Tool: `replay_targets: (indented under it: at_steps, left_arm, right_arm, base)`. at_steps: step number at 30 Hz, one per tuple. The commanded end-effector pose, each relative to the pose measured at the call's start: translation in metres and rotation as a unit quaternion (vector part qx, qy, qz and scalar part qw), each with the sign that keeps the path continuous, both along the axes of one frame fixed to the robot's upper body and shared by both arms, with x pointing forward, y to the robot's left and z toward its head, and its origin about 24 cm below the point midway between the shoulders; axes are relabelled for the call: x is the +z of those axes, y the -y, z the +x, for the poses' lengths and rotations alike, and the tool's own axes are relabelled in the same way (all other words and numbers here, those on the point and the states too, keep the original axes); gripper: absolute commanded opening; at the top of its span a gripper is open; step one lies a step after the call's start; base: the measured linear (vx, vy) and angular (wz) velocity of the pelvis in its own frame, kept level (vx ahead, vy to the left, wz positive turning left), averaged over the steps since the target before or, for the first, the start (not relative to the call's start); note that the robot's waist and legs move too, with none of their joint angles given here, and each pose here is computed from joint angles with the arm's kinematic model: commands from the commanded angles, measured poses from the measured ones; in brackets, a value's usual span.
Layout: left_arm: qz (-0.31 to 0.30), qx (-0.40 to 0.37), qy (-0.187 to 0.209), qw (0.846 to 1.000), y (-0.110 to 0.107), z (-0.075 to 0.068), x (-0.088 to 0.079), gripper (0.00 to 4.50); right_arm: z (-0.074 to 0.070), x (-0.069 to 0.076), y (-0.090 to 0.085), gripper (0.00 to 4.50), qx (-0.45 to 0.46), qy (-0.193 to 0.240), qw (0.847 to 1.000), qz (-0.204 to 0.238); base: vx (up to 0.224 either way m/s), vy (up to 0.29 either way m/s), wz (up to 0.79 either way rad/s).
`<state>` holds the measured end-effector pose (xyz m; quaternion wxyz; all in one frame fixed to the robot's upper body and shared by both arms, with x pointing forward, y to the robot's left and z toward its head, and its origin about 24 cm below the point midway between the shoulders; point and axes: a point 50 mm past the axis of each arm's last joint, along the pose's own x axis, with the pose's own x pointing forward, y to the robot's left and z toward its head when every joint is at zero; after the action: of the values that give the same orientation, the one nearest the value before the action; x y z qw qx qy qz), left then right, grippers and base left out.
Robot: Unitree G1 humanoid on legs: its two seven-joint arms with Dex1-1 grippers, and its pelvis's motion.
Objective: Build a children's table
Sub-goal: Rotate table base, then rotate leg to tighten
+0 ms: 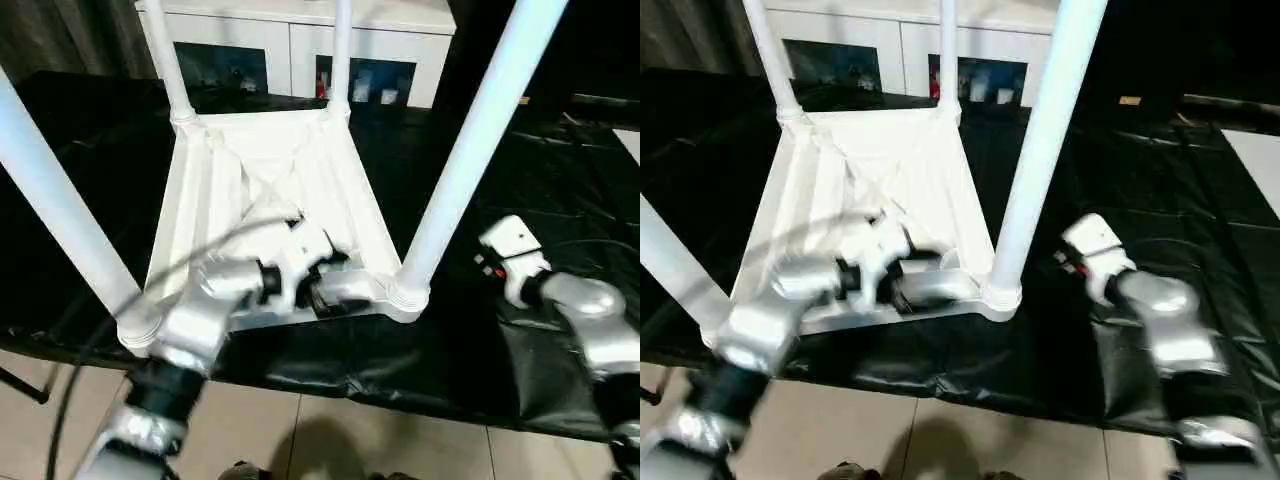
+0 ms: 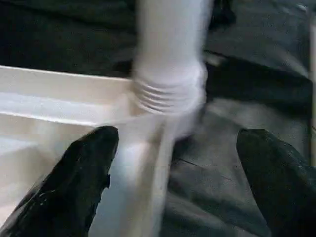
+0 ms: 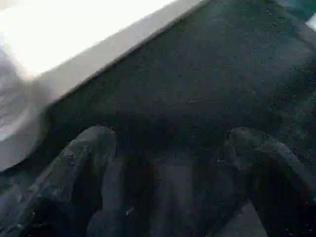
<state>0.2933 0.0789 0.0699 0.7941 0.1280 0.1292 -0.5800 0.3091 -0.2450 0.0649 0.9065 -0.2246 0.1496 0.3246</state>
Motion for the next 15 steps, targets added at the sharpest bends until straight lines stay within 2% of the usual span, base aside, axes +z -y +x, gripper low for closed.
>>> replay_targets:
  at_steps: [1, 5, 7, 12, 15]
  left_arm:
    - [0.02, -0.013, 0.014, 1.0, 0.002, -0.005, 0.001, 4.36]
    - [0.045, -0.001, 0.023, 0.999, -0.001, -0.005, -0.006, 4.36]
    - [0.067, 0.044, 0.025, 0.996, -0.006, -0.002, -0.014, 4.36]
    - [0.059, 0.061, 0.023, 0.996, -0.01, 0.001, -0.016, 4.36]
    - [0.042, 0.052, 0.008, 0.998, -0.012, 0.001, -0.018, 4.11]
  right_arm:
    - [-0.006, 0.011, -0.001, 4.1, 0.045, -0.011, 0.999, 0.006]
    - [-0.016, 0.018, -0.003, 4.1, 0.084, -0.037, 0.995, 0.025]
    - [-0.022, 0.024, -0.01, 4.1, 0.103, -0.036, 0.993, 0.046]
    - [-0.023, 0.025, -0.015, 4.1, 0.106, -0.034, 0.992, 0.054]
    - [-0.024, 0.025, -0.016, 4.1, 0.11, -0.04, 0.991, 0.057]
  base:
    - [0.0, 0.0, 0.0]
    - [0.0, 0.0, 0.0]
    - [0.0, 0.0, 0.0]
    - [0.0, 0.0, 0.0]
    - [0.0, 0.0, 0.0]
